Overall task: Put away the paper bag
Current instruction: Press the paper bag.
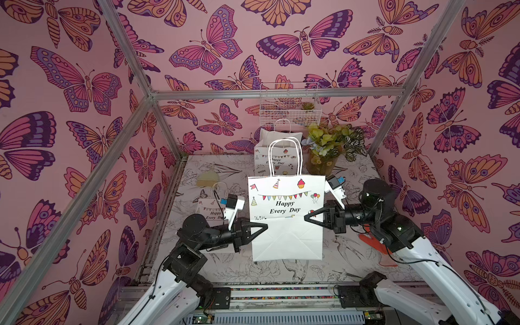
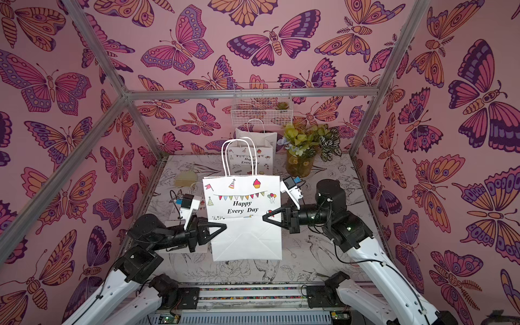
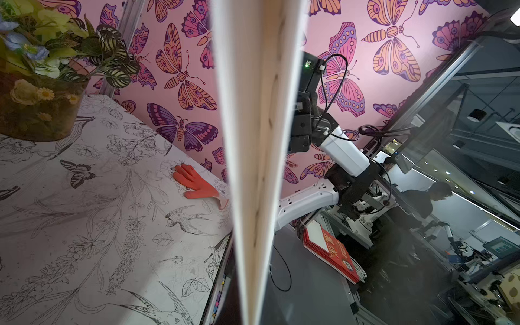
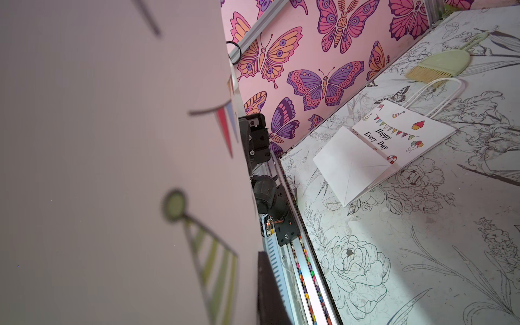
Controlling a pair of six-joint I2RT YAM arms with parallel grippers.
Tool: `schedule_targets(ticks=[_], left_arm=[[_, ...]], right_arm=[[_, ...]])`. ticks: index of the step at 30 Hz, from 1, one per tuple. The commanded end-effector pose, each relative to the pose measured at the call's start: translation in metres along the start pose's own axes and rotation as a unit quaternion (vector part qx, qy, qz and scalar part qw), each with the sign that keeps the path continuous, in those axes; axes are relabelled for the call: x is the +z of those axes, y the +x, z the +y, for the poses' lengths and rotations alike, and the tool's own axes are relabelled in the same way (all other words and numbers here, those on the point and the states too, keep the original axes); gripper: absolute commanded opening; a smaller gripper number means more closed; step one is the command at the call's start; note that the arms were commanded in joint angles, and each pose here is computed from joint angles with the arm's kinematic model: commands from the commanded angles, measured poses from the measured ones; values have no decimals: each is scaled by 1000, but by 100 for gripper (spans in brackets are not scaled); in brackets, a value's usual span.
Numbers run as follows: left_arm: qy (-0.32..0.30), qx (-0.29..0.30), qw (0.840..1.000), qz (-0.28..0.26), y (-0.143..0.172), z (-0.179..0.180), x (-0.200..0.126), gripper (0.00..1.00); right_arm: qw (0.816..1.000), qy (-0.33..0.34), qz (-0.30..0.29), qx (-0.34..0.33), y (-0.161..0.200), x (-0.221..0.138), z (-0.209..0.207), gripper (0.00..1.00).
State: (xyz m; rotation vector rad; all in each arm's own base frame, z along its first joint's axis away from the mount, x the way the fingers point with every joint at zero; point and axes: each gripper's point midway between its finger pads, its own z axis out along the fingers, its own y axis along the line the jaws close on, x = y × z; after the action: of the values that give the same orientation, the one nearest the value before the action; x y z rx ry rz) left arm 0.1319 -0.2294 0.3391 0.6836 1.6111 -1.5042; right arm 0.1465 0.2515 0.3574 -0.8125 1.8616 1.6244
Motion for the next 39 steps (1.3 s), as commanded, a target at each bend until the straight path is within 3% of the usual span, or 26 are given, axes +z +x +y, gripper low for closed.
schedule_targets(ticks=[1, 3, 7, 12, 19, 21, 25, 28, 29, 33, 39], left_arm=[[-22, 14, 999, -31, -9, -2, -9, 13], [-22, 12, 999, -33, -8, -1, -10, 21], [-16, 10, 999, -40, -8, 1, -8, 21], [-15, 5, 999, -45, -4, 7, -6, 5], [-17, 1, 999, -46, -2, 10, -6, 0], [-18, -3, 999, -40, 0, 12, -4, 0], [-26, -10, 999, -38, 7, 20, -4, 0], [-32, -11, 999, -41, 9, 24, -4, 0], [-35, -12, 998, -42, 9, 25, -5, 0], [-37, -13, 998, -52, 6, 25, -6, 0], [-22, -13, 998, -57, -2, 22, -1, 1]], right_arm=[[1000, -2, -10, 4, -2, -1, 0, 0], [1000, -7, -10, 13, 0, 1, -3, 0], [1000, -20, -16, 10, -5, 4, 2, 0], [1000, -21, 7, 14, -1, 5, 7, 0], [1000, -21, -4, 18, 3, 6, 3, 0], [1000, -17, -7, 17, 1, 5, 2, 8], [999, -7, -37, -4, -15, 3, 7, 35], [999, -5, -46, -21, -25, 2, 12, 40], [999, -1, -46, -26, -27, 1, 12, 39], [999, 11, -38, -33, -31, 1, 13, 1], [999, 10, -40, -25, -30, 3, 8, 0]])
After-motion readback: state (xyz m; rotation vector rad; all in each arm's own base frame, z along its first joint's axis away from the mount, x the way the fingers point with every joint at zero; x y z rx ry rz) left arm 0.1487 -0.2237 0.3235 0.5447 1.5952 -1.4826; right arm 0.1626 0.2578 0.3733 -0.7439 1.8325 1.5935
